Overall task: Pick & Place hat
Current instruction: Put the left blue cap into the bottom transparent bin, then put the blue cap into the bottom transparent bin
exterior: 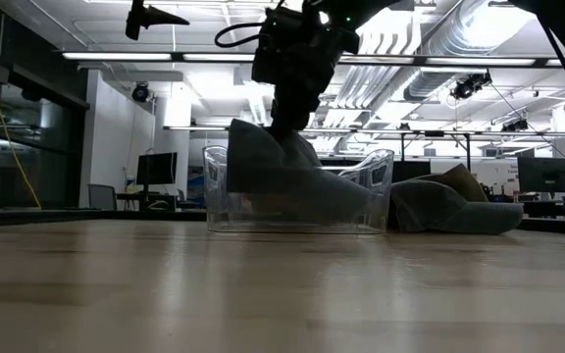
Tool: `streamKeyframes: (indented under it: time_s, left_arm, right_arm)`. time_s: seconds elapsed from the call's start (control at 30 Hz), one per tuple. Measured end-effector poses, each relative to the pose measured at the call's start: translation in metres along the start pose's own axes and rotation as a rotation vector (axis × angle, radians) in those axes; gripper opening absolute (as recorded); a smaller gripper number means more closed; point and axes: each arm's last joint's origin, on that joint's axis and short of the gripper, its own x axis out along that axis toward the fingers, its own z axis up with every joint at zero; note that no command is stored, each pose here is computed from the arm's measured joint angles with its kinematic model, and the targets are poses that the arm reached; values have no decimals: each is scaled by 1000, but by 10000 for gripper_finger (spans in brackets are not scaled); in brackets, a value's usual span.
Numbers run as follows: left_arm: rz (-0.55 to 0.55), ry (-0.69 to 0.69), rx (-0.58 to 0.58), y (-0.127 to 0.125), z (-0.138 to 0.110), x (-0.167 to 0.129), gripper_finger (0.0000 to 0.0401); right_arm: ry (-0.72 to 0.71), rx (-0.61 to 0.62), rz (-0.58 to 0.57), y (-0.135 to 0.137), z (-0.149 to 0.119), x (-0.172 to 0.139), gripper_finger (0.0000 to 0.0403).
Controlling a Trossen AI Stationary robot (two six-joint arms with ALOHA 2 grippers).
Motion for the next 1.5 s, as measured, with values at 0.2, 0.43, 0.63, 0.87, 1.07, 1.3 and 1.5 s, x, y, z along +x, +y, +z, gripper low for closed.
streamKeyframes:
  time_s: [0.2,0.43,0.63,0.87,1.07,1.3,1.5]
  left_arm:
    - [0,0,-3,0,0,0,303]
    - [0,0,-3,0,0,0,303]
    - [0,0,-3,0,0,0,303]
    - [0,0,-3,0,0,0,303]
    - [0,0,-3,0,0,0,303]
    - [0,3,-14,0,0,0,303]
    - [-1,12,-19,0,-1,0,303]
  right_arm:
    - [3,34,-10,0,0,0,15]
    - [12,44,-43,-1,0,0,74]
    - [12,86,-49,-1,0,0,157]
    - [7,136,-65,-2,1,-2,234]
    - [-23,145,-93,-1,12,-13,262]
    - [-2,149,-137,2,23,-37,264]
    - [82,214,-198,3,23,-60,264]
